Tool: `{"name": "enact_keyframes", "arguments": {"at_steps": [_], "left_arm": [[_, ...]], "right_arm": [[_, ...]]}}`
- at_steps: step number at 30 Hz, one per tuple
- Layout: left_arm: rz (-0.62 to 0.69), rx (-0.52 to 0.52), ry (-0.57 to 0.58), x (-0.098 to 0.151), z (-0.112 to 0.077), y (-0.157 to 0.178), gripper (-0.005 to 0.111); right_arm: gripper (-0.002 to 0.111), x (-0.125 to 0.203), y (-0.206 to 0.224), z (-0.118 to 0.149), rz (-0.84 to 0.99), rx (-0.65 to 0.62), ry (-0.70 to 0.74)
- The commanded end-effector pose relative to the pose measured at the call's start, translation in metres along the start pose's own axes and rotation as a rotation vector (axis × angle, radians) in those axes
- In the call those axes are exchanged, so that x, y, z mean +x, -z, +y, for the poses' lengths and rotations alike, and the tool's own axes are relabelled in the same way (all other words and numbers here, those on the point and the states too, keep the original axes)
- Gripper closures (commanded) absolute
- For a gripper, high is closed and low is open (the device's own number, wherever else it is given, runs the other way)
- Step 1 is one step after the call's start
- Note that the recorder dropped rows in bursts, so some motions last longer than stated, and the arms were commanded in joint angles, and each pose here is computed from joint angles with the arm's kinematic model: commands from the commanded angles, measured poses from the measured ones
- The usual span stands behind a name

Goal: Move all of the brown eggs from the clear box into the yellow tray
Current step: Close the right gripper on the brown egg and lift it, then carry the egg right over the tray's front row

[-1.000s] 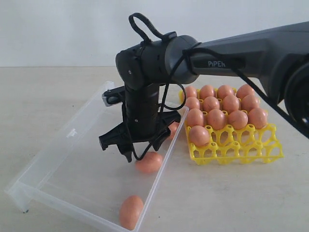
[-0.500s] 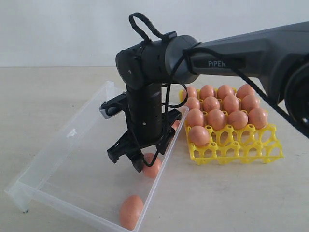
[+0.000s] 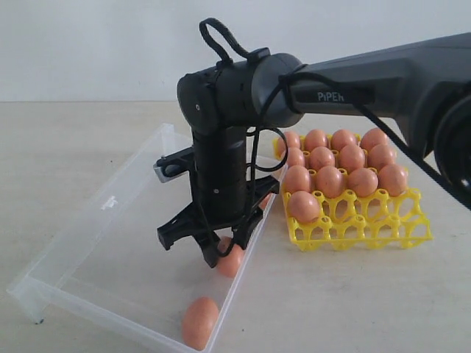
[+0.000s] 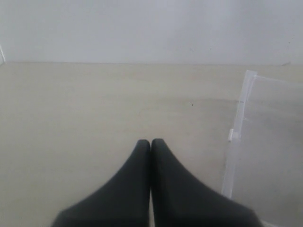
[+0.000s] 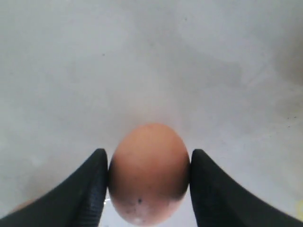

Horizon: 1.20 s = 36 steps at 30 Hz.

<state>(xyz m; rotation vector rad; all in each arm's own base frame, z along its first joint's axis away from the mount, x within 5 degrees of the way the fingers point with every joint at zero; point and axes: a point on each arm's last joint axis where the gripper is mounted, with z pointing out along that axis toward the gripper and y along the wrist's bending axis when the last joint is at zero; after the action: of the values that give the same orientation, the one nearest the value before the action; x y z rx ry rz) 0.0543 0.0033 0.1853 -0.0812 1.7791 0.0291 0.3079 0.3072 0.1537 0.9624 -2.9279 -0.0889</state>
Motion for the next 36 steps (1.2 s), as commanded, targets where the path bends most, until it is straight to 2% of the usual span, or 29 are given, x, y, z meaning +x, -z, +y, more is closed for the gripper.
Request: {"name": "enact_keyframes", "arguments": {"at_steps": [1, 4, 10, 14, 18, 21, 26, 32, 36], "left_arm": [[-0.095, 0.021, 0.123, -0.01, -0.001, 0.001, 0.111], [-0.14, 0.034, 0.183, -0.014, -0.002, 0.001, 0.111], [-0.186, 0.038, 0.208, -0.018, -0.002, 0.002, 0.111], [-0.197, 0.042, 0.231, -0.019, -0.002, 0.002, 0.111], [-0.197, 0.042, 0.231, -0.019, -0.002, 0.002, 0.111], [-0.197, 0.042, 0.231, -0.019, -0.002, 0.002, 0.111], [-0.19, 0.042, 0.231, -0.018, -0.002, 0.002, 0.111], [-0.19, 0.042, 0.231, -0.018, -0.002, 0.002, 0.111], [-0.183, 0.042, 0.23, -0.018, -0.002, 0.002, 0.111]], "right_arm": [[0.108, -0.002, 0.004, 0.005, -0.019, -0.066, 0.023], [0.108, -0.005, 0.005, 0.006, -0.064, -0.074, 0.087], [0.108, -0.015, 0.025, 0.008, -0.242, -0.077, 0.108], [0.108, -0.024, 0.032, 0.011, -0.364, -0.113, 0.032], [0.108, -0.033, 0.034, 0.018, -0.474, -0.223, -0.076], [0.108, -0.034, 0.032, 0.026, -0.514, -0.272, -0.07], [0.108, -0.017, 0.029, 0.04, -0.571, -0.232, 0.056], [0.108, 0.014, 0.089, 0.037, -1.018, -0.15, 0.128], [0.108, 0.053, 0.134, 0.024, -1.27, -0.072, 0.162]]}}
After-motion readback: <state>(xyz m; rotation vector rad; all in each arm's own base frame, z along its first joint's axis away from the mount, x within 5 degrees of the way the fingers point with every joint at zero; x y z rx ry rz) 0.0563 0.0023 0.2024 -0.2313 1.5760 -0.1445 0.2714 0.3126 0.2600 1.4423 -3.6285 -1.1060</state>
